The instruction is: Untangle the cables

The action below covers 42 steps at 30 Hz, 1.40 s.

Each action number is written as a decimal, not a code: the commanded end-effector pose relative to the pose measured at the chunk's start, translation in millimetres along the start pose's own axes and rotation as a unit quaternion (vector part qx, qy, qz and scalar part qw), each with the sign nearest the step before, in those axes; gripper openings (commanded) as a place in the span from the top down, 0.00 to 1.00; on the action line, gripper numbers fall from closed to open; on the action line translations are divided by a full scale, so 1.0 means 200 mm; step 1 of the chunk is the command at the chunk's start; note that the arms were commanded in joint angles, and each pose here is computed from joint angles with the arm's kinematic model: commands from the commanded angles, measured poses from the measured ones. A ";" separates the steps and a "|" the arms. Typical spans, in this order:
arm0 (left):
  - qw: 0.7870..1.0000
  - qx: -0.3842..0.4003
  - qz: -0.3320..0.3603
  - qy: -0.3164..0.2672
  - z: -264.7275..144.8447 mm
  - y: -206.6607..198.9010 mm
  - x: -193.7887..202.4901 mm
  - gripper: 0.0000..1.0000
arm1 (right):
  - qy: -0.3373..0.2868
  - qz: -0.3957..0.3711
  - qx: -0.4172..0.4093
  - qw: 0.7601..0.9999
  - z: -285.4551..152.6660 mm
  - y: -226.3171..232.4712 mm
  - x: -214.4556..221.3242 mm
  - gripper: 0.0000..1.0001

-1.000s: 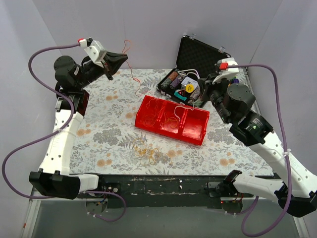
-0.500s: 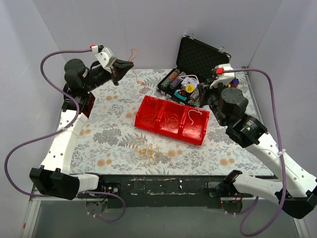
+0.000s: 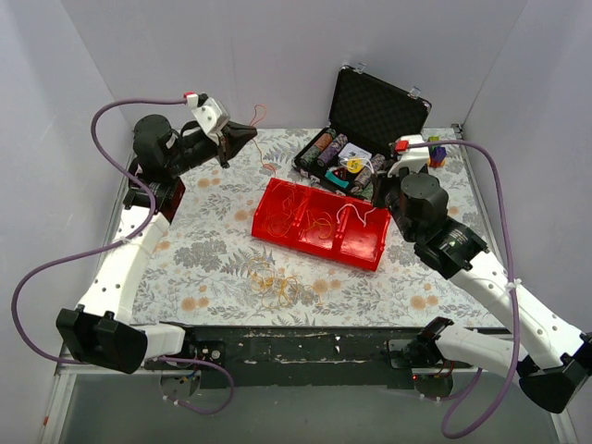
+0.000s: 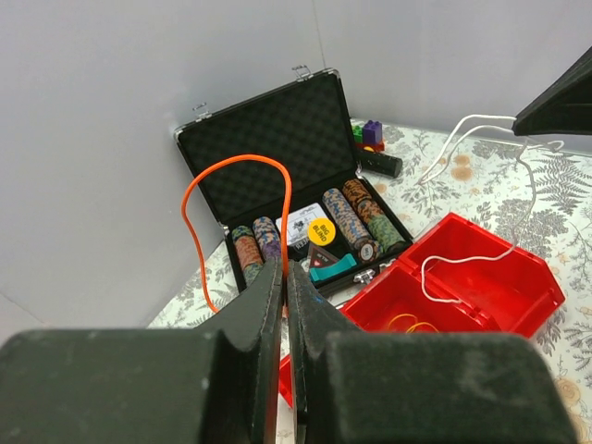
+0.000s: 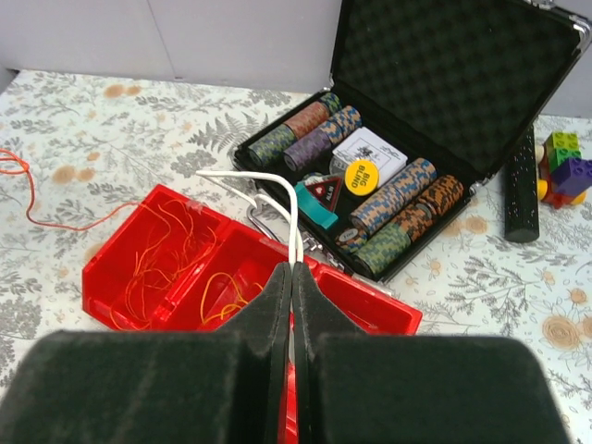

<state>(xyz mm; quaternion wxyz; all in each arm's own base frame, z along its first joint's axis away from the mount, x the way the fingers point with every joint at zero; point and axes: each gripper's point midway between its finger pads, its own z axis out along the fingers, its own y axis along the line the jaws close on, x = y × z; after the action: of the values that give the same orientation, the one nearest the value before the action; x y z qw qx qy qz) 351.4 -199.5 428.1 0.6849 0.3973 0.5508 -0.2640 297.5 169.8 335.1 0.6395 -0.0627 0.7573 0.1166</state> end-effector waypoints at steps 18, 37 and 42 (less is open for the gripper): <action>0.998 -0.005 0.022 0.054 0.00 -0.11 0.28 1.00 | -0.126 0.073 -0.064 0.987 -0.22 0.05 -0.56 0.99; 0.991 0.011 -0.010 0.131 0.07 -0.23 0.71 1.00 | -0.039 0.034 -0.010 0.999 -0.04 -0.03 -0.09 0.99; 0.989 0.007 -0.015 0.149 0.13 -0.22 0.84 1.00 | -0.013 0.033 0.003 0.999 -0.02 -0.06 0.05 0.99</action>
<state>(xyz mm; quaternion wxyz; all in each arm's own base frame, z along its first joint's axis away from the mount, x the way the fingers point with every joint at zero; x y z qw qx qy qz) 362.0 -228.9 268.1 0.5835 0.4279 0.6490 -0.2350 293.2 164.1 323.5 0.6332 -0.0584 0.7594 0.1379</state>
